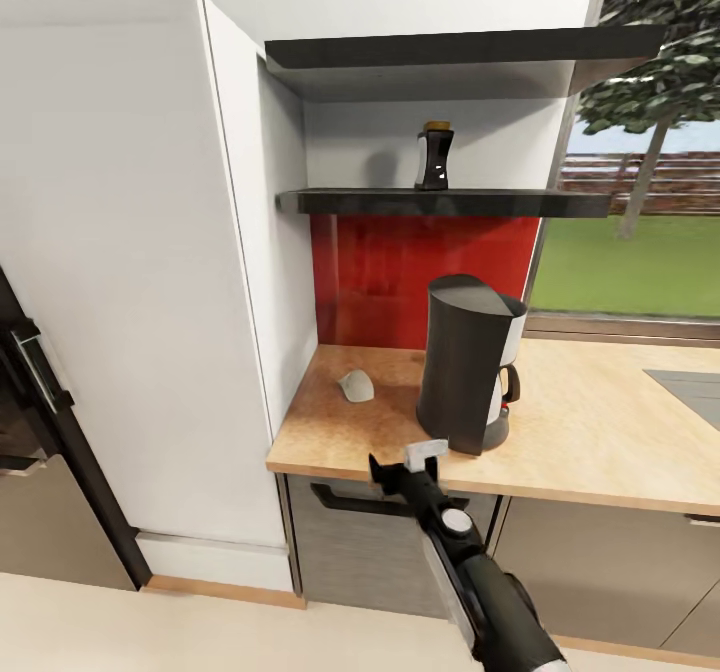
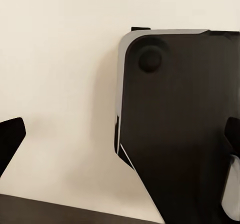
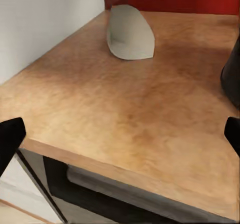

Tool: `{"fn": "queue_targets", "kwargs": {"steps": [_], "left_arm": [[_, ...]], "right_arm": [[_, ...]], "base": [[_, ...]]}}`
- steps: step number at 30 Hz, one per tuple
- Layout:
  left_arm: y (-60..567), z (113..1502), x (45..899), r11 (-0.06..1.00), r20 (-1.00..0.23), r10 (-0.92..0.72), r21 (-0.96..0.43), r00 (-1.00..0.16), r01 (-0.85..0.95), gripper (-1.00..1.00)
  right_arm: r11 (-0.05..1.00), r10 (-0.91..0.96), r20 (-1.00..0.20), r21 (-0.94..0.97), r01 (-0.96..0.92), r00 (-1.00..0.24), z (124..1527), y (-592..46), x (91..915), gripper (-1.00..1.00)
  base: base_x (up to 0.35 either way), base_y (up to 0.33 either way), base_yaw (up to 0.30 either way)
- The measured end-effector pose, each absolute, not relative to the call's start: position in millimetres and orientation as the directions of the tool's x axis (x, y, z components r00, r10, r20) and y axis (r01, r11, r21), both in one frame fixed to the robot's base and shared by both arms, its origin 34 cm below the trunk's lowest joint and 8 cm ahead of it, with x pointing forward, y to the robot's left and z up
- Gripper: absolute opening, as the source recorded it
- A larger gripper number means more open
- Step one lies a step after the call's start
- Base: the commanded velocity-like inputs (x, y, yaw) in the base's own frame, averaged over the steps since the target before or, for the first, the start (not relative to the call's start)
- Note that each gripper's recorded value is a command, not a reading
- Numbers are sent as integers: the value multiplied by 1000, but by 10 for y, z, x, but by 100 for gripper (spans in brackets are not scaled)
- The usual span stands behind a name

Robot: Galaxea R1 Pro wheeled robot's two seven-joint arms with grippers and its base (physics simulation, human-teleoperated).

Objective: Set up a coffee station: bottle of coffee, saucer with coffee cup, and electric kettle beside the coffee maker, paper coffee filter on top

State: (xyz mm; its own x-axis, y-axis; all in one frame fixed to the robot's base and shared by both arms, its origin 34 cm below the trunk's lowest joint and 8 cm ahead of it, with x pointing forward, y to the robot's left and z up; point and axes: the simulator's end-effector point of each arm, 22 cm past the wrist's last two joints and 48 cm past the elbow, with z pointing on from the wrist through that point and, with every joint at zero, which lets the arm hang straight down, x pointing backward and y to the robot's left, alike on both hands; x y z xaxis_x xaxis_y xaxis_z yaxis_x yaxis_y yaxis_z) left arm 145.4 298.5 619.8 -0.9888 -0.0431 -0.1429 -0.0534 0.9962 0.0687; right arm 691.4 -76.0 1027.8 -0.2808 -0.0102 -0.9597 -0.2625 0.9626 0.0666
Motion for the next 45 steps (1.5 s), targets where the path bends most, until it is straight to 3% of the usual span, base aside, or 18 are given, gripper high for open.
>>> {"fn": "queue_targets", "kwargs": {"steps": [7, 21, 45], "left_arm": [[2992, 6199, 1452, 996, -142, -40, 68, -989, -50, 100], [2995, 6196, 1371, 996, -129, -41, 69, -991, -50, 100], [3224, 6214, 1308, 992, -116, -24, 117, -993, -38, 100]], "right_arm": [[963, -34, -968, 35, -269, -249, 10791, -736, 7333, 100], [960, -58, -953, 28, -280, -296, 10610, -683, 7336, 100], [961, -57, -970, 11, -276, -237, 11022, -657, 7557, 100]], "base": [[0, 0, 0], [117, 0, 0], [101, 4, 0]]}}
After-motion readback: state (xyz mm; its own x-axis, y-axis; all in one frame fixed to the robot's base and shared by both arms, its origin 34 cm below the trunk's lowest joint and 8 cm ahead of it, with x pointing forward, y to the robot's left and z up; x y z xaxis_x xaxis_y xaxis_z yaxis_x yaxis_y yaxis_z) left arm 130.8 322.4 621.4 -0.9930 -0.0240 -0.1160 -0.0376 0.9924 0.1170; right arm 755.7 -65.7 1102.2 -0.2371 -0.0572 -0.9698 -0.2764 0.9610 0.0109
